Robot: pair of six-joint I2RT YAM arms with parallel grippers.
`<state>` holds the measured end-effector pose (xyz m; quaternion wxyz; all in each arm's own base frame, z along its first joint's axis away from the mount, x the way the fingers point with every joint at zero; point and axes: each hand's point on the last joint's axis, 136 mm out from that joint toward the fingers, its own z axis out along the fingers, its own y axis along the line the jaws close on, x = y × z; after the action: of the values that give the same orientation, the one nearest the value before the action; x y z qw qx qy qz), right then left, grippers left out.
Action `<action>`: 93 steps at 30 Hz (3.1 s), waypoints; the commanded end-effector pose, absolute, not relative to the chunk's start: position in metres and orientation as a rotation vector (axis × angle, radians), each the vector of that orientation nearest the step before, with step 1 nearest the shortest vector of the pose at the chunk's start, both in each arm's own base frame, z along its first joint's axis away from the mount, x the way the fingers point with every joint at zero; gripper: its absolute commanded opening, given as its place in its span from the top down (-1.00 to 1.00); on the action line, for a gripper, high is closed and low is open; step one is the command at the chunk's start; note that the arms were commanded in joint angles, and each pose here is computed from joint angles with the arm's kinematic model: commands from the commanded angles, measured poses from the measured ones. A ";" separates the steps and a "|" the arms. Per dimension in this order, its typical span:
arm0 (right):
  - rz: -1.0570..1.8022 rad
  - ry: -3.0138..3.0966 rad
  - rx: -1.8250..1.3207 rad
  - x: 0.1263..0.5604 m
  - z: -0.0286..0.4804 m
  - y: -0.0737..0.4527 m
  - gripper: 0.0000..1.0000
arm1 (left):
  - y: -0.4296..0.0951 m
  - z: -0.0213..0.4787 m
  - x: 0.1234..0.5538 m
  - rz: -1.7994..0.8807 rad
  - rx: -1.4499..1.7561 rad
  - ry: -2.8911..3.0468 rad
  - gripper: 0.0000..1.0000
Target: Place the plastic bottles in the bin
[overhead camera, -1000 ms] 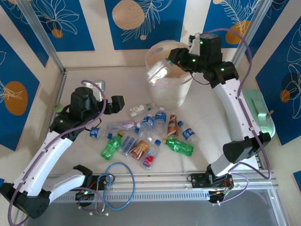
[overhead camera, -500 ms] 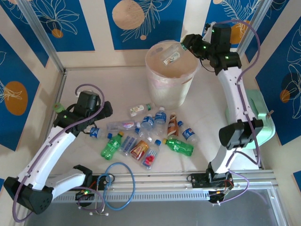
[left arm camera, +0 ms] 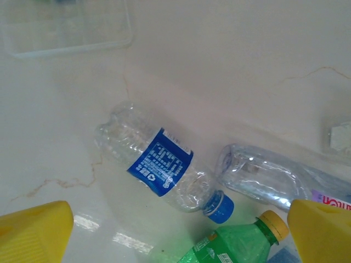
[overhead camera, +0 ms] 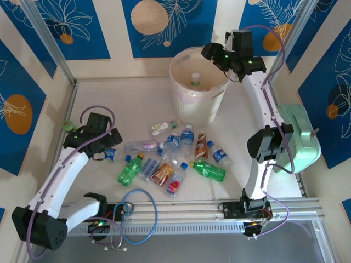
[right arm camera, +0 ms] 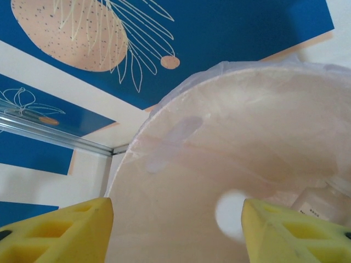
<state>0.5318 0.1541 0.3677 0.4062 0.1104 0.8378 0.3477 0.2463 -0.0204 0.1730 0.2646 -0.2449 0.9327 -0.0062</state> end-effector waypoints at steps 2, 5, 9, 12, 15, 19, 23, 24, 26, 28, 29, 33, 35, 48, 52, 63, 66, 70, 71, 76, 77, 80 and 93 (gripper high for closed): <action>0.874 2.058 0.225 0.520 0.399 0.155 -0.31 | -0.008 0.170 0.238 0.022 -0.727 2.525 -1.00; 0.866 2.030 0.192 0.503 0.420 0.154 -0.31 | -0.003 0.169 0.237 0.025 -0.761 2.519 -1.00; 0.846 2.001 0.077 0.458 0.448 0.165 -0.30 | 0.002 0.160 0.235 0.004 -0.842 2.526 -1.00; 0.841 1.998 -0.022 0.412 0.454 0.180 -0.31 | 0.002 0.151 0.236 -0.035 -0.911 2.528 -1.00; 0.878 2.013 -0.118 0.364 0.446 0.202 -0.34 | 0.002 0.139 0.237 -0.060 -0.999 2.528 -1.00; 0.902 2.074 -0.221 0.306 0.417 0.230 -0.38 | -0.003 0.118 0.242 -0.111 -1.115 2.532 -0.97; 0.949 2.133 -0.272 0.266 0.389 0.248 -0.39 | -0.002 0.107 0.250 -0.106 -1.183 2.506 -0.98; 0.959 2.146 -0.278 0.258 0.382 0.250 -0.39 | 0.000 0.104 0.251 -0.094 -1.200 2.501 -0.98; 0.962 2.176 -0.279 0.248 0.370 0.251 -0.39 | 0.004 0.097 0.253 -0.059 -1.223 2.496 -0.98; 0.966 2.203 -0.274 0.239 0.359 0.251 -0.39 | 0.008 0.091 0.255 -0.022 -1.240 2.497 -0.96; 0.964 2.209 -0.272 0.237 0.356 0.250 -0.39 | 0.010 0.088 0.256 -0.008 -1.249 2.497 -0.96; 0.961 2.233 -0.247 0.231 0.345 0.246 -0.39 | 0.010 0.075 0.261 0.013 -1.259 2.514 -0.88; 0.967 2.237 -0.242 0.230 0.343 0.246 -0.39 | 0.012 0.070 0.261 0.043 -1.266 2.526 -0.87; 0.983 2.284 -0.259 0.228 0.331 0.257 -0.38 | 0.017 0.039 0.269 0.145 -1.268 2.578 -0.71; 0.991 2.283 -0.248 0.227 0.330 0.256 -0.37 | 0.018 0.031 0.269 0.174 -1.274 2.596 -0.65; 1.010 2.289 -0.234 0.227 0.328 0.259 -0.35 | 0.022 0.038 0.271 0.190 -1.234 2.589 -0.29; 1.017 2.288 -0.229 0.227 0.327 0.260 -0.34 | 0.025 0.047 0.273 0.214 -1.204 2.578 -0.22; 1.026 2.291 -0.225 0.225 0.324 0.261 -0.33 | 0.026 0.062 0.276 0.198 -1.178 2.556 -0.13; 1.032 2.291 -0.225 0.225 0.323 0.262 -0.33 | 0.026 0.067 0.276 0.189 -1.177 2.549 -0.11; 1.078 2.299 -0.255 0.219 0.318 0.275 -0.33 | 0.021 0.110 0.285 0.073 -1.155 2.463 -0.07; 1.085 2.300 -0.266 0.218 0.318 0.279 -0.33 | 0.019 0.119 0.288 0.044 -1.145 2.448 -0.06; 1.098 2.310 -0.297 0.215 0.315 0.290 -0.33 | 0.010 0.152 0.296 -0.073 -1.123 2.401 -0.05; 1.244 2.324 -0.431 0.208 0.312 0.361 -0.36 | -0.072 0.235 0.326 -0.787 -1.040 2.193 -0.02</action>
<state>0.2103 0.3431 0.2860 0.2280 -0.1461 0.8700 0.4120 0.3214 -0.0429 0.2149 0.2946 -0.4028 0.8396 -0.2143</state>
